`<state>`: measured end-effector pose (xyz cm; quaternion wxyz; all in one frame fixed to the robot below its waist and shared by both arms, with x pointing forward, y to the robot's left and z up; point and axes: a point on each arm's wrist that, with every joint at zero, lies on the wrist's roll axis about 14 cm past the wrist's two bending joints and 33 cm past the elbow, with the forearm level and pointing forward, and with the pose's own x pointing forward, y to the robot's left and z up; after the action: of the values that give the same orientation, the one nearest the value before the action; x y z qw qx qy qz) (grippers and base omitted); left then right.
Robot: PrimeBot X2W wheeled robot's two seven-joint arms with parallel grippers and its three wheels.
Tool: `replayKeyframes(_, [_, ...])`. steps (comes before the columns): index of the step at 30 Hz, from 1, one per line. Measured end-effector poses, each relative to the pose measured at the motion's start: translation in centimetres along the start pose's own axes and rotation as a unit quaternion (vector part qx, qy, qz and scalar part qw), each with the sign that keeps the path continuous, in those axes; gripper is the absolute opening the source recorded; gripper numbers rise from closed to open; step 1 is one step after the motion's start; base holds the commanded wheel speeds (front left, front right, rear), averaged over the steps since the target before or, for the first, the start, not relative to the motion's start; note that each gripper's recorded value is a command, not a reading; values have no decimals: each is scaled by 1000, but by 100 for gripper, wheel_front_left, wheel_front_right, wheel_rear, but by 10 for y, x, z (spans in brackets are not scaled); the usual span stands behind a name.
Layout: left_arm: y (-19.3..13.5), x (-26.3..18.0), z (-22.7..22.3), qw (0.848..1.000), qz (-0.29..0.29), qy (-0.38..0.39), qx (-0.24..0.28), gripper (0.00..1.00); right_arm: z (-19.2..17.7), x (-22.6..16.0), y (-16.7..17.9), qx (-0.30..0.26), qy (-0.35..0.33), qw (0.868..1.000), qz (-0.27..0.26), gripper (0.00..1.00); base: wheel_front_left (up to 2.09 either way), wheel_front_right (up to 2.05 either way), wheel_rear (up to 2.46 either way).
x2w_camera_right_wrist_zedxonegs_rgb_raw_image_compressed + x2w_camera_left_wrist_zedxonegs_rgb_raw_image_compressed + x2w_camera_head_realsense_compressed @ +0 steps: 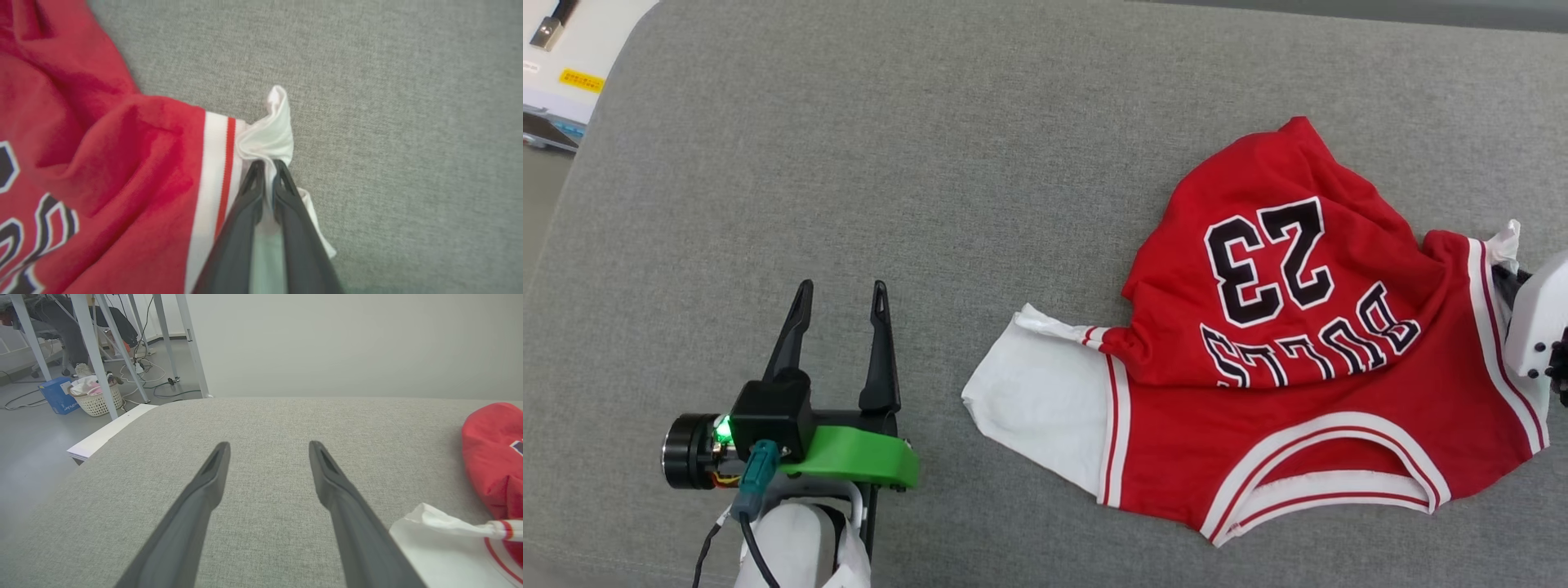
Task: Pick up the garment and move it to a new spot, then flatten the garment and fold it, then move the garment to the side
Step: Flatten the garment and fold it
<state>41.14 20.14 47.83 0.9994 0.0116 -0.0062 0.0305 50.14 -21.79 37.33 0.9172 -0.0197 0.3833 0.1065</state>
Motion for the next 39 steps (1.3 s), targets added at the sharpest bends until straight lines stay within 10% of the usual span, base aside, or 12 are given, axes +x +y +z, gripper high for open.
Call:
replayKeyframes(13, [-3, 0, 40, 998, -39, -56, 10, 100, 67, -76, -3, -14, -281, 960, -10, 100, 0, 0, 0])
replayKeyframes(25, [-45, 29, 75, 978, -189, -49, 79, 100, 43, -124, 59, 19, -346, 937, 36, 100, 0, 0, 0])
replayKeyframes(39, [-85, -12, -25, 875, -338, 326, 114, 100, 28, -135, 76, 30, -333, 942, 40, 100, 0, 0, 0])
